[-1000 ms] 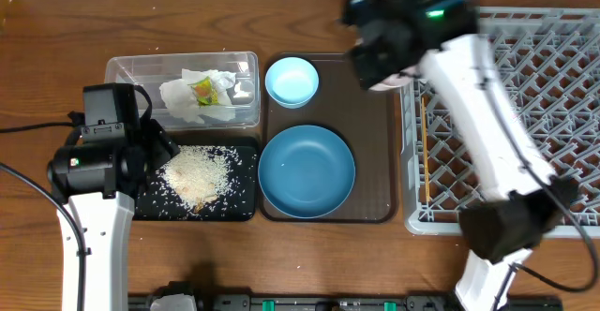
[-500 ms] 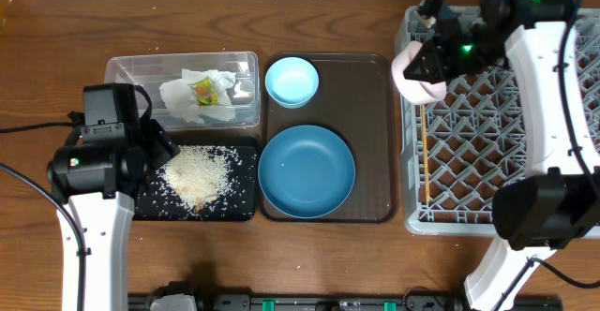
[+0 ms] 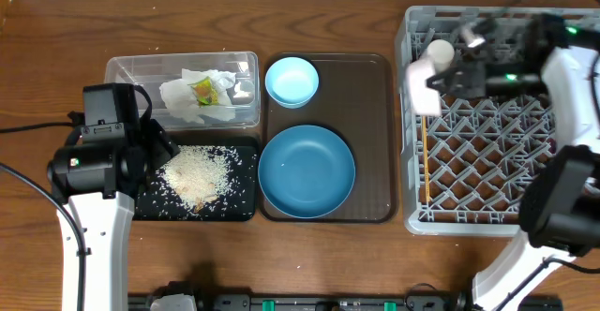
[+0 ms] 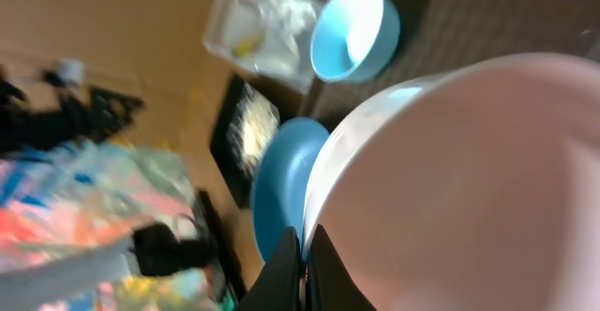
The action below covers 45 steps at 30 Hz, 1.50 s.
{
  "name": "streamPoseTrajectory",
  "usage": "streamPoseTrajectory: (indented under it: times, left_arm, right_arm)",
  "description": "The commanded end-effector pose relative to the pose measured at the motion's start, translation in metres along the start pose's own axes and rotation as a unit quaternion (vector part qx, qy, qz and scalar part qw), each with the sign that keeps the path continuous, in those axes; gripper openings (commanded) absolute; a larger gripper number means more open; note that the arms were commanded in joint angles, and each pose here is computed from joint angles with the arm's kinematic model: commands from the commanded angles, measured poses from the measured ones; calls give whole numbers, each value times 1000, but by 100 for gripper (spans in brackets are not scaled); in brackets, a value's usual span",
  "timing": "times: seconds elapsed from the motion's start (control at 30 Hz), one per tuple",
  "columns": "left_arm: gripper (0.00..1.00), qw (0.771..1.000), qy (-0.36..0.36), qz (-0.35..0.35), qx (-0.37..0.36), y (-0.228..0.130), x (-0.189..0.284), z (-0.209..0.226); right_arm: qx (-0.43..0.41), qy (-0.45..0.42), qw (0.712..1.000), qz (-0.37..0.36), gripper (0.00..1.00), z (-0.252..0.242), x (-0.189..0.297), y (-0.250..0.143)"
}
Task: Sort waste into correct bins and load items into the dishwasher rack
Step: 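Lift the pink bowl and carry it over the rack, then set the pink bowl upright in the rack and release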
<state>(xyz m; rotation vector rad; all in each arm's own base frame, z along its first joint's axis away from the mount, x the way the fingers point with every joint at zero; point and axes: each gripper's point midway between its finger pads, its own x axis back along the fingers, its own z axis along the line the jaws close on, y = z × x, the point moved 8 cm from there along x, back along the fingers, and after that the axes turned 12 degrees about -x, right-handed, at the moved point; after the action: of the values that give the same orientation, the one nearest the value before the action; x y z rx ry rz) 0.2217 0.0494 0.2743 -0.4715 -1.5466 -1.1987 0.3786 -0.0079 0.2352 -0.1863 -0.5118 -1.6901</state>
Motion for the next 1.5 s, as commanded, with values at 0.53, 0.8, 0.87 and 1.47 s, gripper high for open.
streamPoseTrajectory:
  times: [0.53, 0.8, 0.87, 1.47]
  left_arm:
    - [91, 1000, 4, -11, 5, 4, 5, 2]
    - [91, 1000, 4, -11, 5, 4, 5, 2]
    - [91, 1000, 4, -11, 5, 4, 5, 2]
    - [91, 1000, 4, -11, 5, 4, 5, 2]
  right_arm:
    - [-19, 163, 973, -163, 1, -34, 56, -17]
    - [-4, 169, 976, -139, 1, -26, 37, -15]
    - [5, 171, 976, -131, 1, -24, 31, -14]
    - [47, 170, 977, -122, 1, -38, 11, -19]
